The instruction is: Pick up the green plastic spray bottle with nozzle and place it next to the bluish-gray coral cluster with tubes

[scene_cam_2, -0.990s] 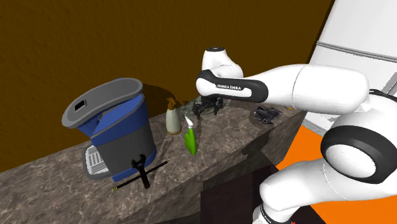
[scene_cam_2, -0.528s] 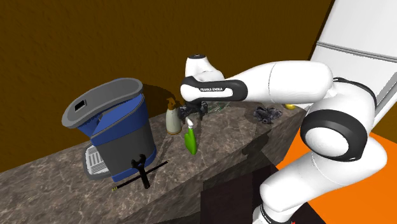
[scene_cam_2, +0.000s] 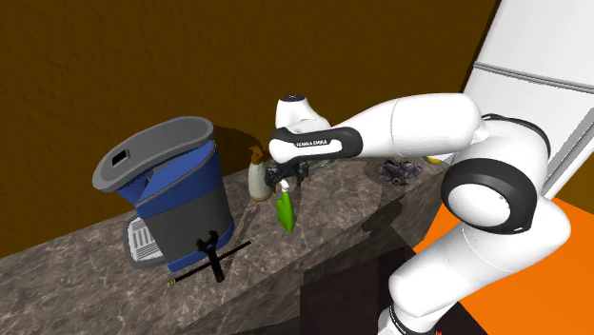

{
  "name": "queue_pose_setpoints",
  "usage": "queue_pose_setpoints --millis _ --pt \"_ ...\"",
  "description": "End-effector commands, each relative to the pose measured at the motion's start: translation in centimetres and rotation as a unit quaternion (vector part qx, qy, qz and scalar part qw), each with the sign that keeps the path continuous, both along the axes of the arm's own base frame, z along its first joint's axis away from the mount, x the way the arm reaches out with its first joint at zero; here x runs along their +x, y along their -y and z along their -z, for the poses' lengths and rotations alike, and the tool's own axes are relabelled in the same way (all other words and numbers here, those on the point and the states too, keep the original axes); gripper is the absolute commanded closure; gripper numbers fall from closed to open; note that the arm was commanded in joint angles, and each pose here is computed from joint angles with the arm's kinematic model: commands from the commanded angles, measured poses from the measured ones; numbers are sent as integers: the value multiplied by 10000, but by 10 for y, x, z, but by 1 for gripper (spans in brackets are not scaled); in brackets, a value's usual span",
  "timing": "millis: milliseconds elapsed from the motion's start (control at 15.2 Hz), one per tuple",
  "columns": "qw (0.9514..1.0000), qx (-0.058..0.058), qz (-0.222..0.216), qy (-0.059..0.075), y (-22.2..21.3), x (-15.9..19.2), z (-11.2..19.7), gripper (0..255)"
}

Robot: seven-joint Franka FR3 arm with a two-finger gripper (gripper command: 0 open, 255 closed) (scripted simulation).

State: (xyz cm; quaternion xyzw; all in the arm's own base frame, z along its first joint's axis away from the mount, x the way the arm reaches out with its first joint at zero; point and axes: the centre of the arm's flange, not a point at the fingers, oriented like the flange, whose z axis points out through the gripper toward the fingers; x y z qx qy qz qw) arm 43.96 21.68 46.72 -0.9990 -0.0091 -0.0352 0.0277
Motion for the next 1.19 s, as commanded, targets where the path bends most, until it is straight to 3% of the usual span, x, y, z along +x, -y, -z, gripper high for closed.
queue_pose_setpoints --millis 0,330,396,1122 --pt "10000 1 0 3 -1 0 1 0" --pt "10000 1 0 2 -1 0 1 0" --pt "10000 1 0 2 -1 0 1 255" --pt "10000 1 0 3 -1 0 -9 255"
